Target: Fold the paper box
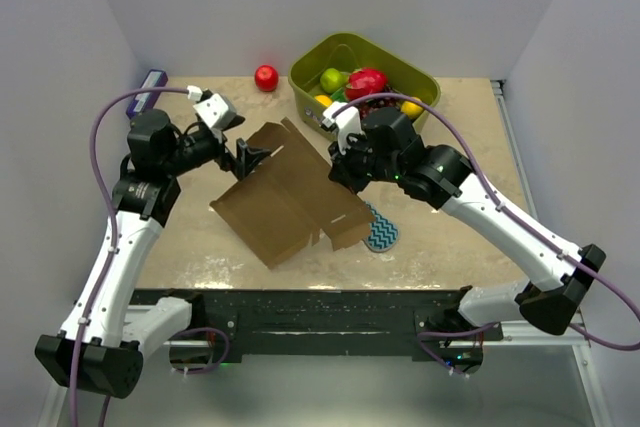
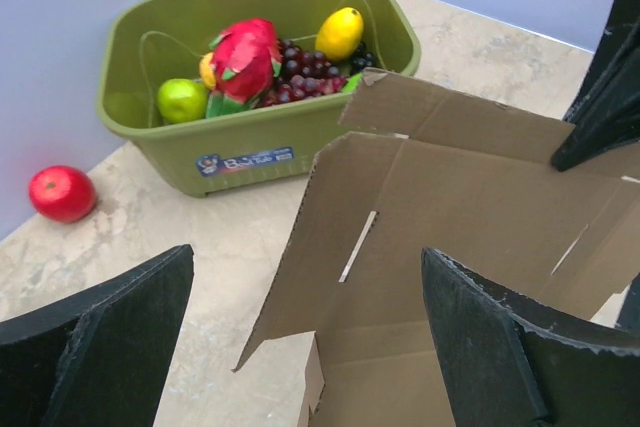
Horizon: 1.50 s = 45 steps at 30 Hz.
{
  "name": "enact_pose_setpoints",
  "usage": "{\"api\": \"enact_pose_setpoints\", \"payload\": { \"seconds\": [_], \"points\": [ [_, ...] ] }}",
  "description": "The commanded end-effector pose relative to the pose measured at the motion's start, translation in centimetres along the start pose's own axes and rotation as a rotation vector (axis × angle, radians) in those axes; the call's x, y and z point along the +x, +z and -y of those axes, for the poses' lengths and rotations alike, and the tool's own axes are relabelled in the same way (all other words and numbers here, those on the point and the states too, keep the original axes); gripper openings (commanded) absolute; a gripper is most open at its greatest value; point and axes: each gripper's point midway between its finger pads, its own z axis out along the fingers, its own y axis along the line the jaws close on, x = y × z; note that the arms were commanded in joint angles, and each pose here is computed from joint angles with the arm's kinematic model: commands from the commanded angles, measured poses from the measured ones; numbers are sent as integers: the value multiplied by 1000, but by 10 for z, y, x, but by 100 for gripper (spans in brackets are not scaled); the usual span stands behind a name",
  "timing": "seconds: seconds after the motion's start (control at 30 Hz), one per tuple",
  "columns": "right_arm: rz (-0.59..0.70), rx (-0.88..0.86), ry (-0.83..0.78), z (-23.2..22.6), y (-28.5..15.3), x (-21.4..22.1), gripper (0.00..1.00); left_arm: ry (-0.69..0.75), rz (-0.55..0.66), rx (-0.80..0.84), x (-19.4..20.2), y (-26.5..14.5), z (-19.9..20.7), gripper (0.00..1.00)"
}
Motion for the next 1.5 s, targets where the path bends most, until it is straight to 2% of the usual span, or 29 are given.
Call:
{"api": "enact_pose_setpoints", "payload": {
  "seconds": [0.0,0.3,0.4,0.47,0.5,0.6,0.87,0.9,1.2,1.33,1.4,1.43,1.47],
  "points": [
    [17,-22,-36,-4,-19,-8,0,10,21,91,3,4,13,100],
    [-4,-92,-55,-15,-17,-6,0,-45,-2,131,18,17,14,99],
    [-9,-101,-56,-16,-16,-4,0,-53,-12,140,23,20,16,92],
    [-18,-114,-59,-18,-14,-2,0,-54,-4,148,22,21,18,84],
    [-27,-113,-58,-18,-12,0,0,-54,0,152,22,22,18,76],
    [-39,-98,-59,-15,-9,3,0,-57,-2,164,24,24,22,61],
    [-44,-52,-56,-7,-4,2,0,-30,-6,112,28,25,21,33],
    [-40,-47,-54,-6,-4,1,0,-29,-4,114,29,24,23,27],
    [13,59,-11,11,2,-9,0,-18,-6,82,33,25,23,0],
    [72,93,61,15,7,-16,0,-39,1,28,39,25,17,0],
    [109,144,92,24,8,-20,9,-56,-4,-46,42,24,6,0],
    [115,160,116,27,10,-18,24,-82,-7,-75,45,24,2,0],
    [150,169,123,31,11,-23,31,-92,-14,-126,48,23,-6,0]
  ]
}}
